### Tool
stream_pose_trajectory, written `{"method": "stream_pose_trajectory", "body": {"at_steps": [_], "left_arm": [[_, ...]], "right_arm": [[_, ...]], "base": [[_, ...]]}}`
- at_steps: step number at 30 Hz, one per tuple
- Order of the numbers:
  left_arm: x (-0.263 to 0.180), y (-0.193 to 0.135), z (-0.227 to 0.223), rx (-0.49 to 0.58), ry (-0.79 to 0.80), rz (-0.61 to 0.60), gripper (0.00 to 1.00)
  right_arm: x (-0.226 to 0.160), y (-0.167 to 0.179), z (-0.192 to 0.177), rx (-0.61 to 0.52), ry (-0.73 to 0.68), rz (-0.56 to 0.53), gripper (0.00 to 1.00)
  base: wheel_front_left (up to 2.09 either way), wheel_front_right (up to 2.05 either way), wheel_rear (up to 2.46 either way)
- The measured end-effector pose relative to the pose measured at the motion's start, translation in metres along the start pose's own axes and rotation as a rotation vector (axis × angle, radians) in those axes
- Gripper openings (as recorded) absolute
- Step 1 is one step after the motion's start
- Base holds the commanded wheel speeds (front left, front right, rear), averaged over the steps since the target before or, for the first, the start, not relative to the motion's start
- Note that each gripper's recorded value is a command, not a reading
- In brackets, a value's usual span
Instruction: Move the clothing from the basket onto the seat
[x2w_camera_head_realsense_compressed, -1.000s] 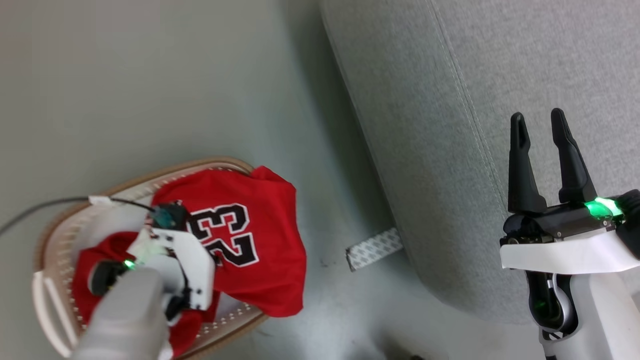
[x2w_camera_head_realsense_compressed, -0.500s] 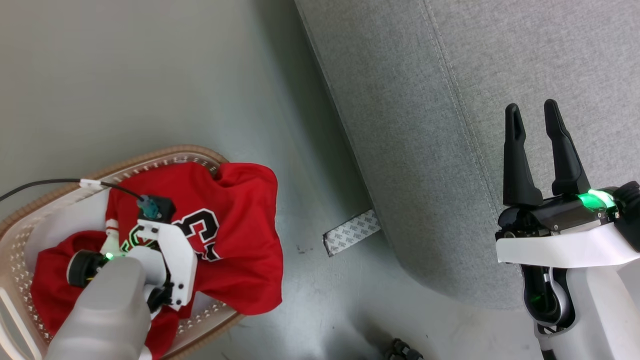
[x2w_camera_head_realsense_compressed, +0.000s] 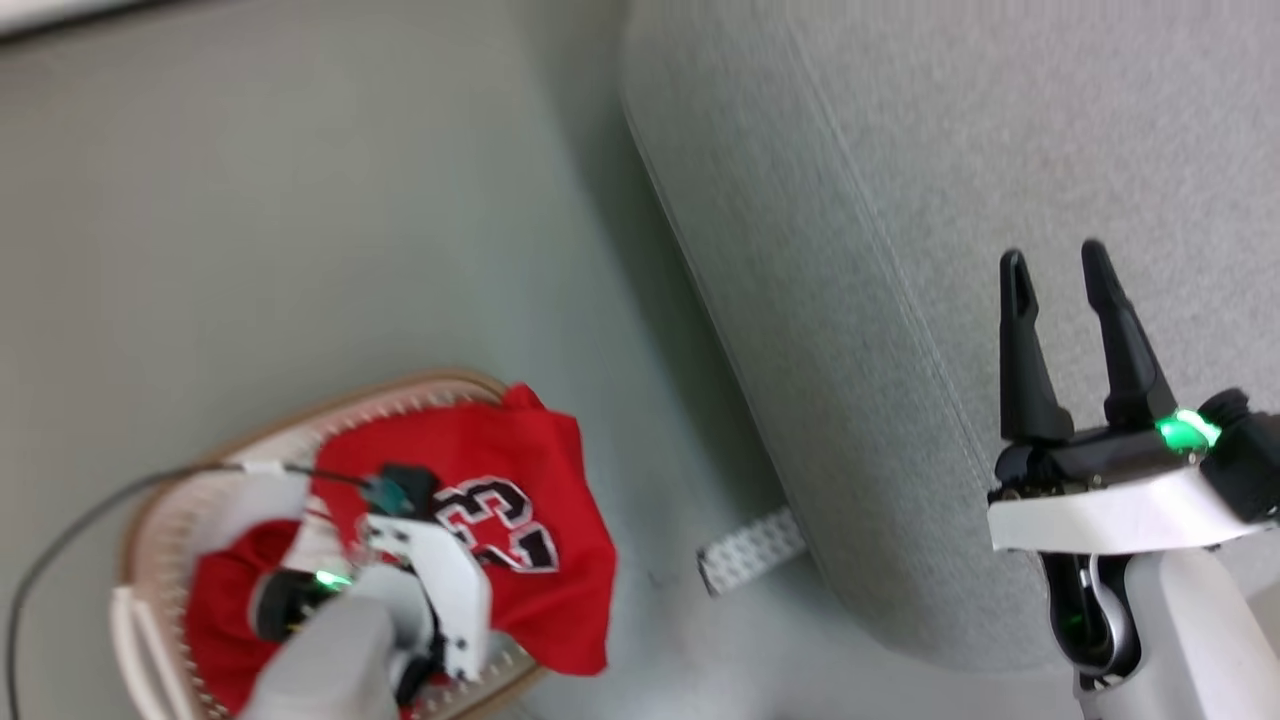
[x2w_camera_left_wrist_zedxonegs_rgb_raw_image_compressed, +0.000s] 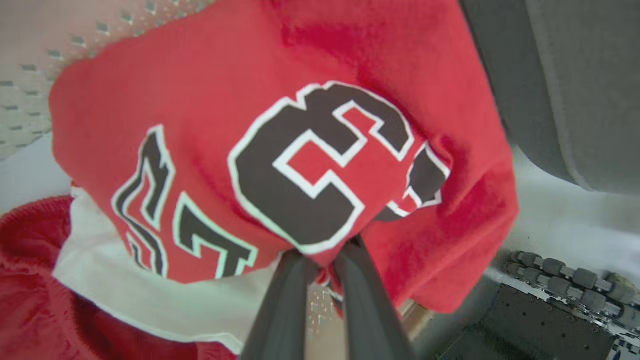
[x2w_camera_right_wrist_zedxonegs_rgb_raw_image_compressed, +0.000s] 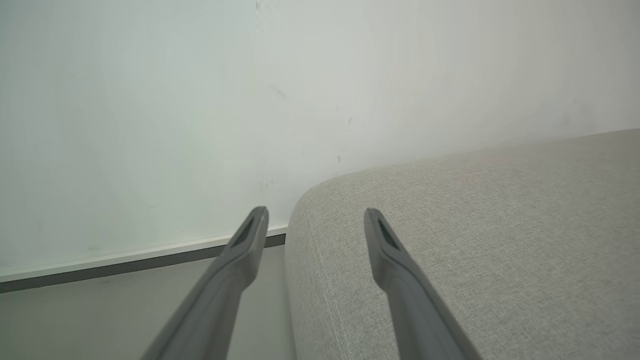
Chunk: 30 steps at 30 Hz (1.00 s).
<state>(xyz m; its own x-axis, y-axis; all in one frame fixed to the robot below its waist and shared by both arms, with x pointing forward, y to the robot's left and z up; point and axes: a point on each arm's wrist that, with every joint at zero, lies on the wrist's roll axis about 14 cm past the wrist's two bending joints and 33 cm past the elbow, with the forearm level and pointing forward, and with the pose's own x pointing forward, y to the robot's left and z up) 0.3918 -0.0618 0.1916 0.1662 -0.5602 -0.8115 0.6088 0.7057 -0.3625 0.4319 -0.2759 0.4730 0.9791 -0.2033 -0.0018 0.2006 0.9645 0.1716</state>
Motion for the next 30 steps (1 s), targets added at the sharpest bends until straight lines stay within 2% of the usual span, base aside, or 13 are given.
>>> {"method": "stream_pose_trajectory", "body": {"at_steps": [10, 11, 12, 18, 30], "left_arm": [[-0.082, -0.038, 0.053, 0.022, -0.355, 0.009, 0.00], [-0.082, -0.038, 0.053, 0.022, -0.355, 0.009, 0.00], [-0.100, -0.044, 0.063, 0.013, -0.430, 0.011, 0.00], [-0.146, -0.055, 0.082, 0.017, -0.595, 0.030, 0.00], [-0.266, -0.061, 0.150, 0.125, -0.988, 0.113, 0.00]], "right_arm": [[-0.028, 0.026, 0.035, 0.020, -0.084, 0.072, 1.00], [-0.028, 0.026, 0.035, 0.020, -0.084, 0.072, 1.00], [-0.033, 0.033, 0.039, 0.026, -0.096, 0.093, 1.00], [-0.047, 0.054, 0.050, 0.053, -0.128, 0.154, 1.00], [-0.067, 0.099, 0.073, 0.100, -0.191, 0.290, 1.00]], "base": [[0.00, 0.00, 0.00], [0.00, 0.00, 0.00], [0.00, 0.00, 0.00], [0.00, 0.00, 0.00], [0.00, 0.00, 0.00]]}}
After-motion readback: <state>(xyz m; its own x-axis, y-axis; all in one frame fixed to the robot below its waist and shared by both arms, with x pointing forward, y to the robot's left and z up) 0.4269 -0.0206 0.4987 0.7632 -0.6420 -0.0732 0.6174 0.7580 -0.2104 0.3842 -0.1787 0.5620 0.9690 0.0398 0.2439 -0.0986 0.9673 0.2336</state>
